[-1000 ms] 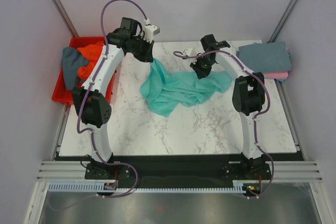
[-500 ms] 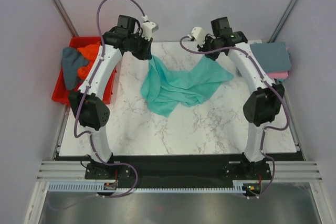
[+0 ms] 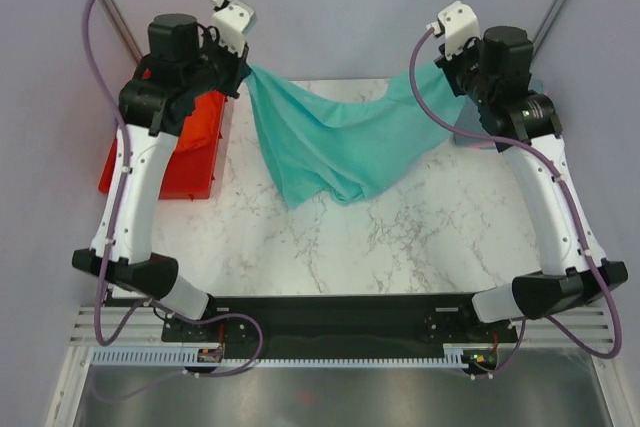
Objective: Fold and stack the t-shirts
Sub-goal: Flatten the tshirt out
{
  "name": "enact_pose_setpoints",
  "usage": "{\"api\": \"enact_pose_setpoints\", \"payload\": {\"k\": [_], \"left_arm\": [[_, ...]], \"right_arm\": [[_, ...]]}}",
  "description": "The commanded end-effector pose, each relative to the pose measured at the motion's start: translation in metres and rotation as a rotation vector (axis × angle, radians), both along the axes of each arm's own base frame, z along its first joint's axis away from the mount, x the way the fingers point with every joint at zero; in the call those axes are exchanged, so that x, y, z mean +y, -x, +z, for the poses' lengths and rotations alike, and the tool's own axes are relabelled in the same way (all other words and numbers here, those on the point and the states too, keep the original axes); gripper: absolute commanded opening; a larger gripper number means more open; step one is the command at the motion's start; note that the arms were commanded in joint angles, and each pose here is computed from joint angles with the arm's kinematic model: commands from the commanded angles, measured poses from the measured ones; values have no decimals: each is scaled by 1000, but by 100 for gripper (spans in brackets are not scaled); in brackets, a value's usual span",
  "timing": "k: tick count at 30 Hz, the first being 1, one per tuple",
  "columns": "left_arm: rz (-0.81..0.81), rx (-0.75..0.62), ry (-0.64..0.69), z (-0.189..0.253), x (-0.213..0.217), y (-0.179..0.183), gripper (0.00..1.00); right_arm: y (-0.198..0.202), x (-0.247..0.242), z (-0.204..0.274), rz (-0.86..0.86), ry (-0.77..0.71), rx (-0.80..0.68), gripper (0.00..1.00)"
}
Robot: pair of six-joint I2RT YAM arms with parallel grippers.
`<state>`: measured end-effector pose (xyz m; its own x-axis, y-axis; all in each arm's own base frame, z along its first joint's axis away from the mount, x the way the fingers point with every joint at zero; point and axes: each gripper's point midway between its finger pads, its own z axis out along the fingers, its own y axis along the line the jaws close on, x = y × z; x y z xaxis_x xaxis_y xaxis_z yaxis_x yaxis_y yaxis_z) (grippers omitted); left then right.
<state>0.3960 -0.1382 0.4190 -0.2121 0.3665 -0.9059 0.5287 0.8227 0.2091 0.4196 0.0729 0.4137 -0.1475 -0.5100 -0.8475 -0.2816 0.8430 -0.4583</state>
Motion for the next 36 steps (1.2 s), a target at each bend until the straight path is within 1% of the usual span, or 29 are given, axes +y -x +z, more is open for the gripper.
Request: {"api": "enact_pose_setpoints", "payload": {"k": [1, 2, 4, 5, 7, 8, 9, 10, 12, 13, 15, 16, 18, 19, 21, 24, 25, 26, 27, 28, 30, 31, 32, 33, 34, 35, 36], "left_arm": [[0, -154, -14, 42, 12, 21, 2], [-72, -172, -10, 46, 6, 39, 2], [-159, -212, -40, 48, 1, 58, 2], [-225, -235, -46, 48, -3, 76, 2], [-274, -275, -50, 52, -5, 95, 2], [-303, -280, -53, 48, -8, 101, 2], [-315, -337, -61, 60, -3, 119, 2], [-331, -353, -64, 60, -3, 125, 2], [-335, -413, -64, 74, 1, 142, 2], [-346, -455, -61, 84, 3, 157, 2], [-352, -493, -60, 94, 6, 169, 2], [-354, -528, -49, 105, 8, 183, 2], [-367, -559, -40, 114, 9, 195, 2], [-364, -578, -39, 119, 12, 204, 2], [-348, -584, -67, 118, 17, 206, 2], [-313, -473, -101, 90, 22, 193, 2], [-319, -394, -113, 68, 21, 186, 2], [-334, -344, -138, 51, 18, 176, 2], [-349, -266, -147, 23, 14, 167, 2], [-357, -228, -150, 9, 12, 161, 2], [-365, -133, -164, -23, 6, 141, 2], [-367, -80, -171, -43, 4, 132, 2], [-354, -60, -170, -53, 3, 120, 2], [-353, -18, -180, -71, 0, 108, 2], [-346, 31, -198, -95, 1, 98, 2], [-340, 2, -210, -98, 0, 84, 2], [-330, 25, -219, -113, -1, 71, 2]], "right_arm": [[24, -14, 48, -66, -96, -141, 0], [38, -16, 63, -60, -115, -179, 0], [52, -17, 75, -58, -159, -209, 0], [66, -21, 89, -69, -186, -246, 0], [80, -26, 99, -79, -219, -276, 0], [95, -31, 111, -90, -241, -313, 0], [104, -34, 118, -94, -253, -337, 0], [119, -39, 129, -98, -272, -374, 0], [138, -42, 145, -93, -303, -420, 0], [148, -45, 153, -90, -316, -444, 0], [177, -50, 172, -80, -355, -504, 0], [186, -51, 177, -74, -364, -519, 0], [211, -53, 189, -48, -375, -553, 0], [217, -55, 191, -50, -377, -562, 0], [231, -65, 195, -85, -381, -581, 0], [229, -66, 188, -93, -358, -548, 0], [224, -63, 183, -86, -345, -531, 0], [218, -60, 177, -78, -336, -516, 0], [202, -57, 158, -83, -319, -469, 0], [189, -56, 149, -98, -319, -443, 0], [166, -51, 139, -109, -322, -428, 0], [146, -47, 130, -112, -311, -397, 0], [131, -44, 124, -113, -300, -389, 0], [117, -40, 116, -114, -287, -371, 0], [93, -36, 101, -119, -268, -336, 0], [79, -31, 100, -112, -260, -350, 0], [65, -29, 94, -116, -254, -342, 0]]}}
